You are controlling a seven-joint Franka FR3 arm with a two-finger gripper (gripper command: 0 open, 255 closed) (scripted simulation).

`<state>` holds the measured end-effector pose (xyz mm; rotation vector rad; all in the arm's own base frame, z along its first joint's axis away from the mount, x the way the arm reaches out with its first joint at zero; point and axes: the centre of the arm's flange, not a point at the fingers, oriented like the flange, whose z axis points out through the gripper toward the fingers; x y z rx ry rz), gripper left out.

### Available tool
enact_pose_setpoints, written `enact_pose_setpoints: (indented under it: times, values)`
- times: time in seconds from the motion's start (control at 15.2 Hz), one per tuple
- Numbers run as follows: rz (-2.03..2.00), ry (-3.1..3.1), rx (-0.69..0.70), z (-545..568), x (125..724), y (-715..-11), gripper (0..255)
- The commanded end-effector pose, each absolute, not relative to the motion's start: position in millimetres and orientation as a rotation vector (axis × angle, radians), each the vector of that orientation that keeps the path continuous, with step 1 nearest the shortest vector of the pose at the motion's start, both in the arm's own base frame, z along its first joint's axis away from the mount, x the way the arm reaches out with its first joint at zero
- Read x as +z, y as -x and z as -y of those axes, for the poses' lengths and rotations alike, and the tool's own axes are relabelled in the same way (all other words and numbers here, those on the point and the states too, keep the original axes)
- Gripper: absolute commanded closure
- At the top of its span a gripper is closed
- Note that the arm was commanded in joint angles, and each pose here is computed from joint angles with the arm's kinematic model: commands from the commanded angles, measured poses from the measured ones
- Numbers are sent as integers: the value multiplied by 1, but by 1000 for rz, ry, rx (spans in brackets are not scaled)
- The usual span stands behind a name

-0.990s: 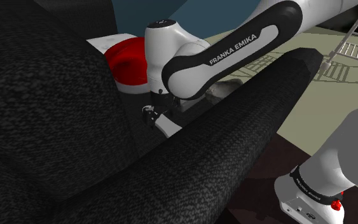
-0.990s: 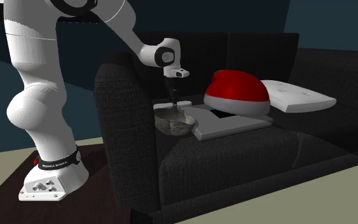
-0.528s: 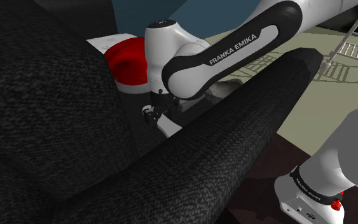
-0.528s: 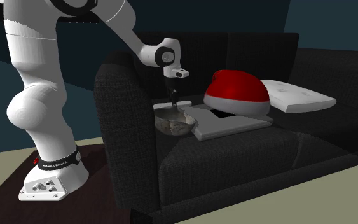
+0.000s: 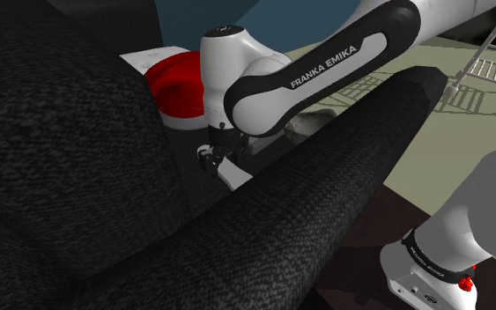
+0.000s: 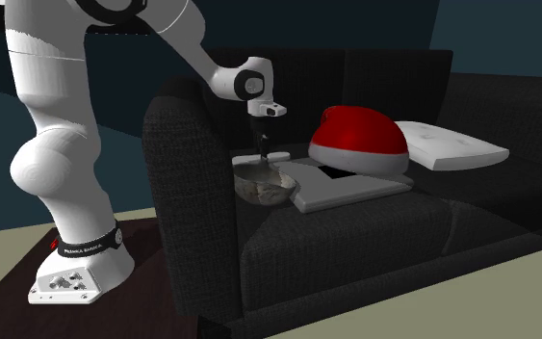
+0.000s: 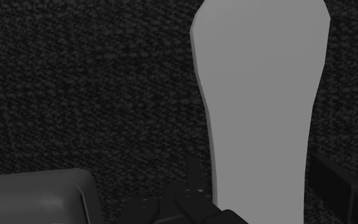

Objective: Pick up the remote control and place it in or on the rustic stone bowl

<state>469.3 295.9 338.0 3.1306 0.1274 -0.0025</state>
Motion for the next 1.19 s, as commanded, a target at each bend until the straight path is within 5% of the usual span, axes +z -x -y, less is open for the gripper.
enact_pose_setpoints:
  times: [0.0,1.12]
  values:
    - [-127,-3131,-2,-296,346,-469,255]
    - [-127,-3131,-2,-296,436,-469,255]
